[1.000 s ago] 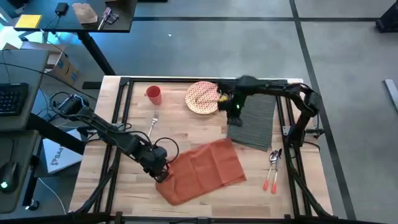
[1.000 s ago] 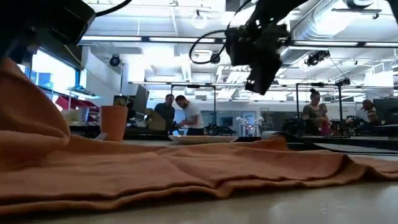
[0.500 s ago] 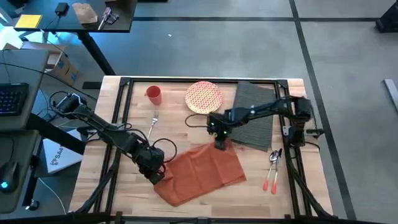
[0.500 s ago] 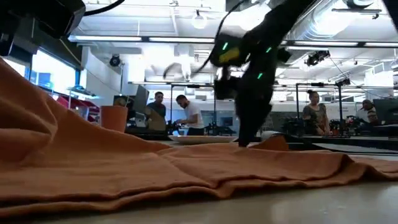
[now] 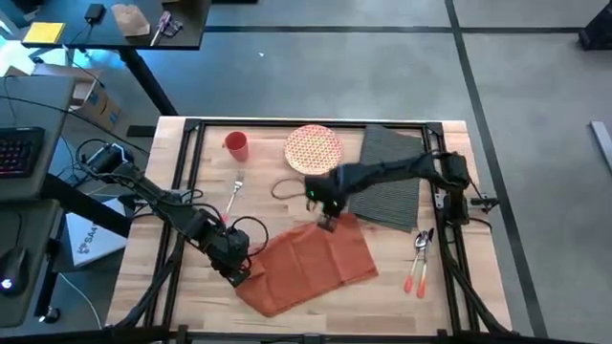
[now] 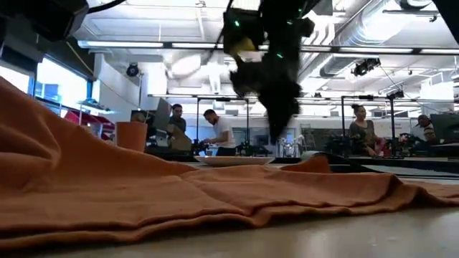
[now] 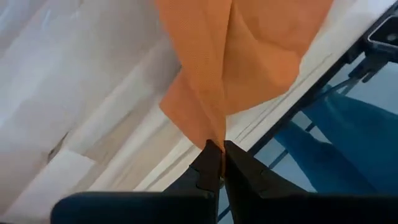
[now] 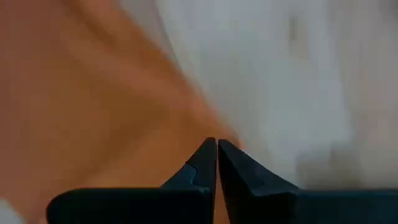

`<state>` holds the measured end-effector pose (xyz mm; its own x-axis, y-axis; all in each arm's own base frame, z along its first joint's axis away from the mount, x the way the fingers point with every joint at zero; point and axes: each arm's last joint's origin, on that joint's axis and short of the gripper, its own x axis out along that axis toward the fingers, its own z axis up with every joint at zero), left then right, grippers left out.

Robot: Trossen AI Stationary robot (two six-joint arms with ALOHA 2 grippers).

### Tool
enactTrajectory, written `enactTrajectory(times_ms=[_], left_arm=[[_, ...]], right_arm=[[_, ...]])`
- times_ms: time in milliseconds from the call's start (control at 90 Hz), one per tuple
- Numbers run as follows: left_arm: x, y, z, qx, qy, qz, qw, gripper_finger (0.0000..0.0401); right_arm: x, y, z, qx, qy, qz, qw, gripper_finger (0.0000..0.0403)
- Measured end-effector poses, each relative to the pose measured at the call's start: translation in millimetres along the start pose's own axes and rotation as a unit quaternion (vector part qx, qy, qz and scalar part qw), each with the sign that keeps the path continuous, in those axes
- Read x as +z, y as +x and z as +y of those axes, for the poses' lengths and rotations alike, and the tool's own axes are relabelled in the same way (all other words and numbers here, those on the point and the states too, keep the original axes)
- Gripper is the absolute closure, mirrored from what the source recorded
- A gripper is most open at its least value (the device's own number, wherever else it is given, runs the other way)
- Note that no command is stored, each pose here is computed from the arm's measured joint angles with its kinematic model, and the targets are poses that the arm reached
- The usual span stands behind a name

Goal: Set table place
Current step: Fold the orange table napkin

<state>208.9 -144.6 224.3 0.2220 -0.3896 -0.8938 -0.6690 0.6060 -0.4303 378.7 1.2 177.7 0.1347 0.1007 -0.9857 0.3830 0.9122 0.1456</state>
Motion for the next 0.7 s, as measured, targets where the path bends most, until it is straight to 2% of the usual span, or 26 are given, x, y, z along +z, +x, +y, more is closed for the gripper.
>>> enactTrajectory(times_ms=[122,311,422,489,544,600,700], left_arm=[[-1.5,0.2,-0.8,-0.002,0.011,-0.001,1.0,0.0401],[-6.0,1.0,-1.9,-0.004,0.017,0.002,1.0,0.0401],[-12.3,1.5,-4.7,-0.012,0.005,0.009,1.0,0.0401],[-20.1,2.8,-7.4,-0.02,-0.002,0.009,1.0,0.0401],[-26.0,5.0,-8.0,-0.024,-0.014,-0.004,1.0,0.0401],[-31.7,6.3,-8.0,-0.023,-0.027,-0.027,0.999,0.0401],[-41.5,7.7,-8.5,-0.029,-0.042,-0.072,0.996,0.0401]], right_arm=[[-30.7,27.4,12.5,-0.019,0.035,0.041,0.998,0.0403],[-41.6,54.3,3.3,-0.021,0.078,0.0,0.997,0.0403],[-19.6,50.4,-16.4,-0.042,0.048,-0.061,0.996,0.0403],[1.4,43.4,-30.5,-0.085,0.002,-0.128,0.988,0.0403],[15.0,36.2,-40.4,-0.116,-0.042,-0.149,0.981,0.0403],[29.0,20.3,-43.8,-0.136,-0.063,-0.168,0.974,0.0403],[43.1,-17.3,-37.6,-0.15,-0.062,-0.185,0.969,0.0403]])
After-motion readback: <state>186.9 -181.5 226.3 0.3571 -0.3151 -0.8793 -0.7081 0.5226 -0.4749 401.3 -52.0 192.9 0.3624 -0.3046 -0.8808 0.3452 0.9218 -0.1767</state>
